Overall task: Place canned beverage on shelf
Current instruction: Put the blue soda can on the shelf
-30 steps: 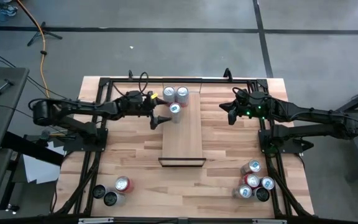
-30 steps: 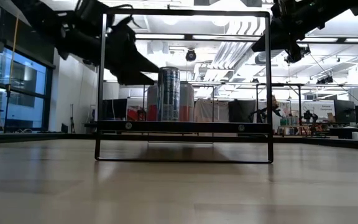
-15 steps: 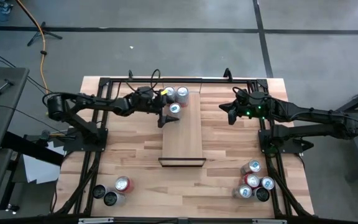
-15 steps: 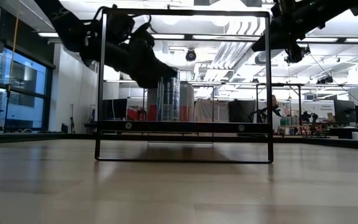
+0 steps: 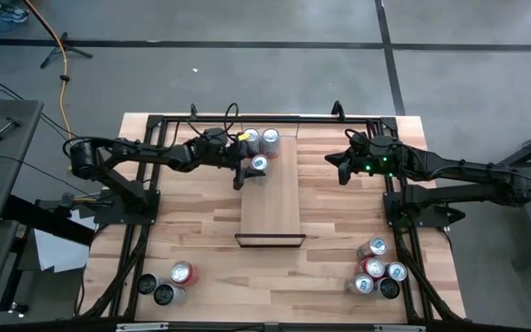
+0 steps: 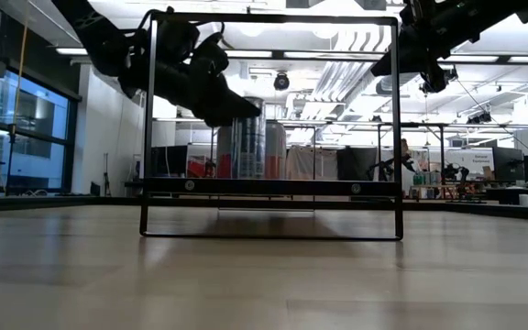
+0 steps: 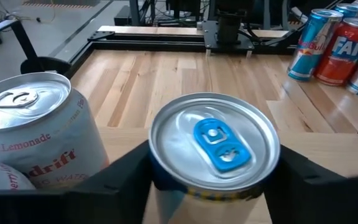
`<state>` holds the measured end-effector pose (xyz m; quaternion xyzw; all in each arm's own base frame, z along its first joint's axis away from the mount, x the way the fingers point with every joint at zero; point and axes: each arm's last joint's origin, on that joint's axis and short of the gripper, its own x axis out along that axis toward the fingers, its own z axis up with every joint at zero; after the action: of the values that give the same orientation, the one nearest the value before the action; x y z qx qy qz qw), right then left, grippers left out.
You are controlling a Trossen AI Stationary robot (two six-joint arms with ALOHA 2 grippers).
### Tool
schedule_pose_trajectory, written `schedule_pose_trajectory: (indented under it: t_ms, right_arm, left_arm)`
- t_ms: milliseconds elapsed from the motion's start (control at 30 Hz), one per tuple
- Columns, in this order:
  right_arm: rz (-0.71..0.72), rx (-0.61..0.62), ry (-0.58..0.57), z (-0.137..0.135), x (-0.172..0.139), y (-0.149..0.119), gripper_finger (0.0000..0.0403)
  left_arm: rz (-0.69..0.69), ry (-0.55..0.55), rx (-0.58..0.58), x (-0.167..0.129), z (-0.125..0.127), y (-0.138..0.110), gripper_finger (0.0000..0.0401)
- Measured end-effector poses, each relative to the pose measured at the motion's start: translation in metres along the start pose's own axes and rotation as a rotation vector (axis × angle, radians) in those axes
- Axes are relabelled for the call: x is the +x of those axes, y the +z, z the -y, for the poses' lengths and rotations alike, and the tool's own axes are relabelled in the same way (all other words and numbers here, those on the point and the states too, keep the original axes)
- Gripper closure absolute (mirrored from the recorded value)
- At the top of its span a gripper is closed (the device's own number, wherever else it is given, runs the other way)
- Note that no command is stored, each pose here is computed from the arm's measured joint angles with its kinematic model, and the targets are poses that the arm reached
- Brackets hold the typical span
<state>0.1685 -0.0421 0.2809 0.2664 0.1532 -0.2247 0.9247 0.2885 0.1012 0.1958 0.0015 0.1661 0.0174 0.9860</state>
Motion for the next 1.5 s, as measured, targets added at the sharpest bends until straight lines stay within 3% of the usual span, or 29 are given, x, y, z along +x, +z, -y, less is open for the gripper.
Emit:
schedule_pose_trajectory:
  t_ms: [133,367,600,767,1067,1333,1500]
  right_arm:
    - [0.0,0.0,0.0,0.0,0.0,0.0,0.0403]
    - [-0.016,-0.003,-0.01,0.001,0.0,-0.002,0.0403]
    - [-0.026,-0.029,-0.016,0.002,0.0,-0.003,0.0403]
    - [-0.026,-0.031,-0.016,0.002,0.0,-0.003,0.0403]
    - [-0.029,-0.031,-0.018,0.002,0.0,-0.003,0.0403]
    - [-0.035,-0.03,-0.021,0.002,0.0,-0.003,0.0403]
    - [-0.035,-0.029,-0.021,0.002,0.0,-0.003,0.0403]
  left_arm:
    - [-0.001,0.01,-0.017,-0.002,0.0,0.001,0.0243]
    - [0.001,0.258,-0.14,-0.026,-0.002,0.018,0.0232]
    - [-0.057,0.431,-0.208,-0.049,0.009,0.026,0.0206]
    - [0.001,0.447,-0.192,-0.044,0.015,0.031,0.0215]
    - [-0.049,0.447,-0.216,-0.021,0.016,0.014,0.0212]
    - [-0.068,0.425,-0.092,-0.009,0.022,0.009,0.021]
    - [-0.07,0.44,-0.104,-0.008,0.02,0.007,0.0209]
